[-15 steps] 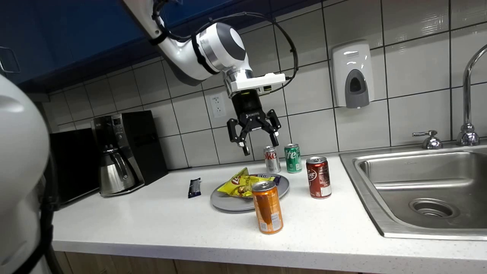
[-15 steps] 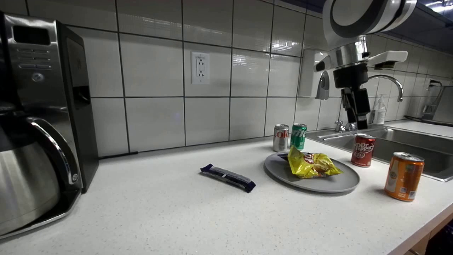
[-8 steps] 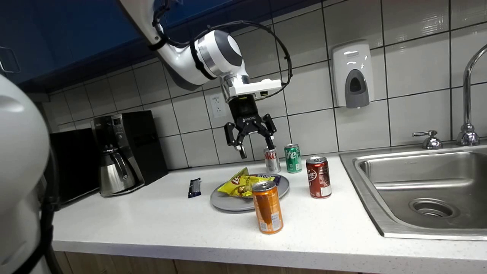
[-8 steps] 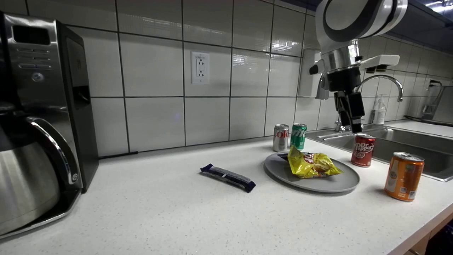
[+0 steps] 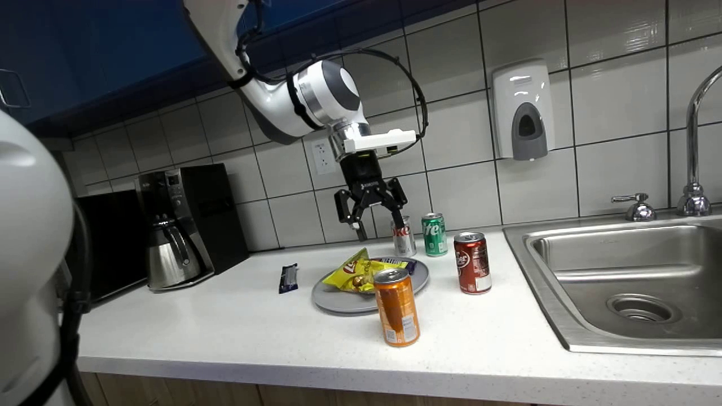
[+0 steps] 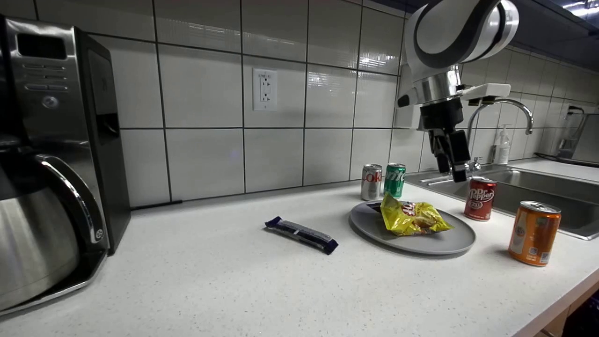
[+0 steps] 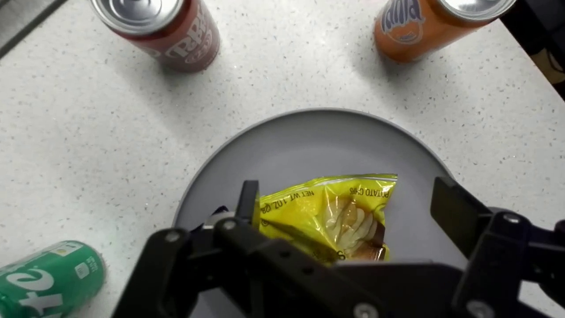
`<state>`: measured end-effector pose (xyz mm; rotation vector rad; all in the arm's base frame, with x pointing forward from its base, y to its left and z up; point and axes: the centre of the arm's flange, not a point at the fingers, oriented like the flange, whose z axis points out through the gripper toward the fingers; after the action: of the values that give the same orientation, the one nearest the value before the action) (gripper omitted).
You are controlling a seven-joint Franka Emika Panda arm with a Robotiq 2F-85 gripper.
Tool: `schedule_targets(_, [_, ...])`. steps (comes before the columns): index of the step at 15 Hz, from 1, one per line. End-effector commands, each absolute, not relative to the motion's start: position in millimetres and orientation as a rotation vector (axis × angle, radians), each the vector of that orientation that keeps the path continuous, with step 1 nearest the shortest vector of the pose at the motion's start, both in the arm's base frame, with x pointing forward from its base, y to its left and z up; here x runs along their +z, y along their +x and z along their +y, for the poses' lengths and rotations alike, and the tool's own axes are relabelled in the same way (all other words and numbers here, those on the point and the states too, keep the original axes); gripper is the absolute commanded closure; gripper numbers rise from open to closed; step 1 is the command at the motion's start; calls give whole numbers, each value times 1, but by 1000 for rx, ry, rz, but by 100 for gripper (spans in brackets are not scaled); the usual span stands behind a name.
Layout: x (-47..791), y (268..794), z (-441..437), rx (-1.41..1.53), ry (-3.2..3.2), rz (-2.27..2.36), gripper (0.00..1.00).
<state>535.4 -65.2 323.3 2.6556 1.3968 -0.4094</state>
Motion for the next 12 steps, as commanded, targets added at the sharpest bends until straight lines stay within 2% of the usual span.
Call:
schedule_targets(1, [313,560,-65,-426,2598,1485,0])
schedule_targets(12, [288,576,-38,-469,2528,1602,0])
